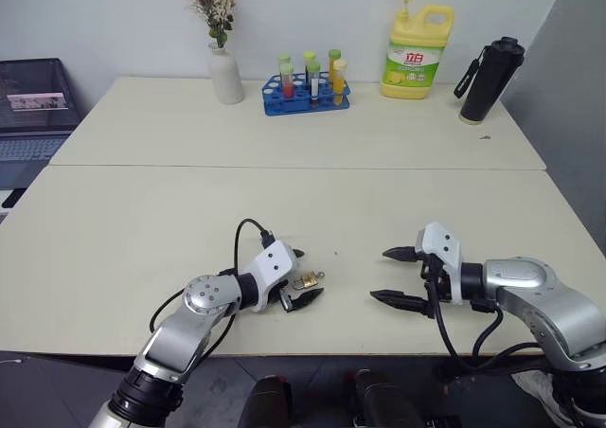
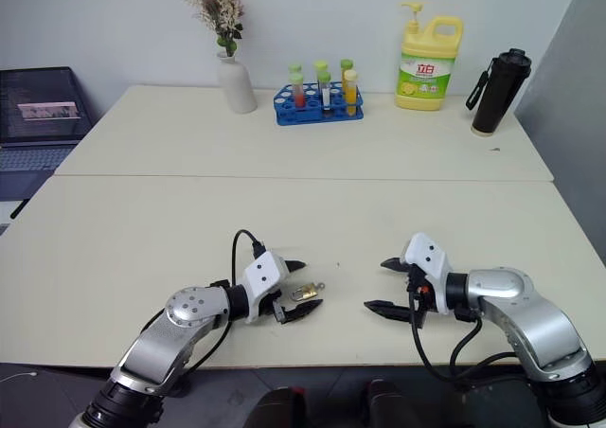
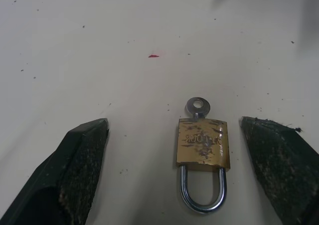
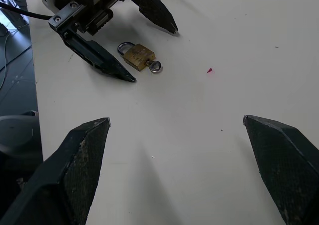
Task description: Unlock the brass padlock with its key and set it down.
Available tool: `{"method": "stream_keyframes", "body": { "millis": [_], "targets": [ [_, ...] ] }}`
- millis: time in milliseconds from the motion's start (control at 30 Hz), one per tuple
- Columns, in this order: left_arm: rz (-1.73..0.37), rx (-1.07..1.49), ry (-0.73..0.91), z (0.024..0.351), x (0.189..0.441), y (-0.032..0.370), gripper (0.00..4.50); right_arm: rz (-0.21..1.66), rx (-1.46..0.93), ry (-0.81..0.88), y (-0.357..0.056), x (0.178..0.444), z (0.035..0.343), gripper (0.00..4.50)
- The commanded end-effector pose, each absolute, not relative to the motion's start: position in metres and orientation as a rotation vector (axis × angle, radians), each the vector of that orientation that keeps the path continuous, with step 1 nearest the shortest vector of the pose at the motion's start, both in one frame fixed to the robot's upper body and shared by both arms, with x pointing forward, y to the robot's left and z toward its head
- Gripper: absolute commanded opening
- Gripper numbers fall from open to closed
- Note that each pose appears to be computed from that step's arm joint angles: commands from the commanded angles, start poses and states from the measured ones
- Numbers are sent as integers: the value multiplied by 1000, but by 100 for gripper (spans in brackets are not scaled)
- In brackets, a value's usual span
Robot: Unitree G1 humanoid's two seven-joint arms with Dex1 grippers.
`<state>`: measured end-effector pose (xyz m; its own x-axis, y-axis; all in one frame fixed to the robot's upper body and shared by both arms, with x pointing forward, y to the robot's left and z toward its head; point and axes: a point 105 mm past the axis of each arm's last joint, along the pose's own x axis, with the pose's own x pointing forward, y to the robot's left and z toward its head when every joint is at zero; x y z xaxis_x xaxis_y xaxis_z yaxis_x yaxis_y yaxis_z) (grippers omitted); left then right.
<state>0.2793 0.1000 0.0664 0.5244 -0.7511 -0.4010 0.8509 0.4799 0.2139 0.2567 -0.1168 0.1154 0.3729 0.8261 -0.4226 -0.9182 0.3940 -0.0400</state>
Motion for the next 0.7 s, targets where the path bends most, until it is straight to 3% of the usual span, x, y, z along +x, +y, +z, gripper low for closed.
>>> {"method": "stream_keyframes", "body": {
  "millis": [33,433,533,700],
  "targets": [
    [-1014,419,324,63,270,108,446,1154,-305,313,-111,254,128,450],
    [-1028,397,381,57,267,109,446,1153,-301,312,-109,255,129,450],
    [-1031,403,388,53,268,105,391,1156,-305,310,-109,255,129,450],
    [-1040,426,414,48,267,106,237,1158,-304,309,-109,255,131,450]
  ]
}}
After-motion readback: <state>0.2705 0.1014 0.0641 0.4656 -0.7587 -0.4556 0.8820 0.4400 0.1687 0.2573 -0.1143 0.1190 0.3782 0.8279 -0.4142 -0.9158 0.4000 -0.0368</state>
